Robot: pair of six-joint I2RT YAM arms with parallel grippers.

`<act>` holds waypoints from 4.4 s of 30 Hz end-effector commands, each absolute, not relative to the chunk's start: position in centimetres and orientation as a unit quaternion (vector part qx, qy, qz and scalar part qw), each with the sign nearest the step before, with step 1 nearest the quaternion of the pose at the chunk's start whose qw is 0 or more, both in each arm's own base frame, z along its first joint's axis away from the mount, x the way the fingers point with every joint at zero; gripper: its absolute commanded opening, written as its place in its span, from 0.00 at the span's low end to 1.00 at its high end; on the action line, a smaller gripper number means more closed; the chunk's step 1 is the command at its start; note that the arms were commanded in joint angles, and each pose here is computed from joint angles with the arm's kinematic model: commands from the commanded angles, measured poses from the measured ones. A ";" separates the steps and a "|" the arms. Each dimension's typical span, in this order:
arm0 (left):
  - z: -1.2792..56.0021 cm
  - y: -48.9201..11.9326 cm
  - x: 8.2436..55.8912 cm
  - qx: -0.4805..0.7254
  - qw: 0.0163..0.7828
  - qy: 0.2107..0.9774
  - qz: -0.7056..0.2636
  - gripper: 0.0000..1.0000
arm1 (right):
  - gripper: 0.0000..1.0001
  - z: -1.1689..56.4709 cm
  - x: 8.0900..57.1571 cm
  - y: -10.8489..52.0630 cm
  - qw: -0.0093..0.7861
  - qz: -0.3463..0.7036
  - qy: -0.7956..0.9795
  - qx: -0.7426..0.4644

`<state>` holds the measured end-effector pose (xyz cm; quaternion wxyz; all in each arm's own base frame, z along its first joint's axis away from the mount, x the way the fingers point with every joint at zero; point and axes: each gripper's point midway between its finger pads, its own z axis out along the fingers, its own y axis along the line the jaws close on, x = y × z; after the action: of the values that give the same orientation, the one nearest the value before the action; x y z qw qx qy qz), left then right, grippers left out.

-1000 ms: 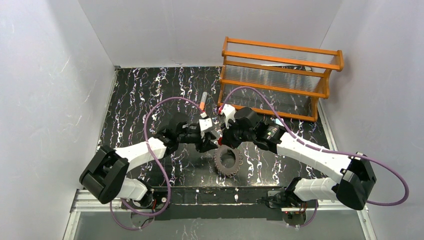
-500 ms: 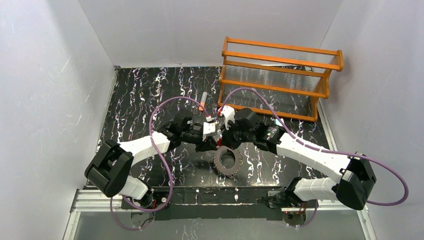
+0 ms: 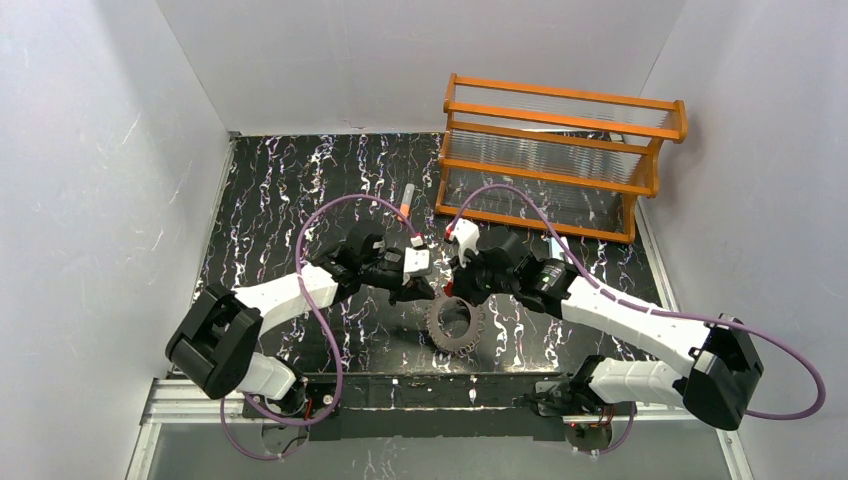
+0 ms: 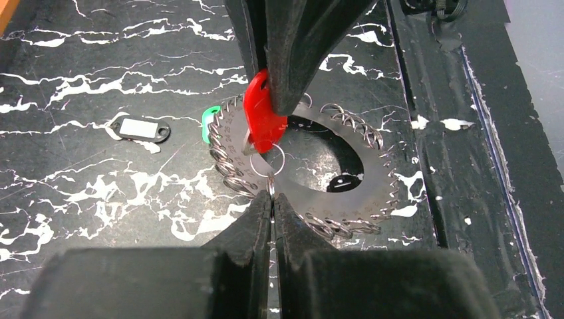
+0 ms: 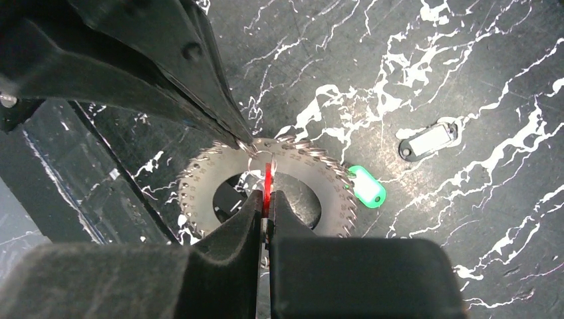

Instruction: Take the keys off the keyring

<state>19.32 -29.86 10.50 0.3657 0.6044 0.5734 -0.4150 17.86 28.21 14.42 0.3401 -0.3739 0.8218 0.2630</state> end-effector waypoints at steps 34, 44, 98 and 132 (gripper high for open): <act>21.5 -29.6 21.2 0.504 0.630 0.474 -0.353 0.00 | 0.01 12.8 15.0 30.3 0.345 0.376 0.758 -0.406; 22.4 -29.3 19.4 0.350 0.664 0.519 -0.409 0.00 | 0.01 18.8 15.8 30.4 0.442 0.440 0.687 -0.373; 21.2 -27.0 19.0 0.239 0.695 0.540 -0.410 0.44 | 0.01 15.9 16.1 29.4 0.389 0.439 0.699 -0.410; 18.1 -28.0 19.0 0.574 0.477 0.565 -0.352 0.51 | 0.01 18.0 17.0 28.7 0.381 0.377 0.692 -0.483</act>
<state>21.00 -26.72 16.61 0.4863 0.5371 0.6206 -0.2999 16.13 28.03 15.79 0.3548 -0.4708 0.7158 0.3744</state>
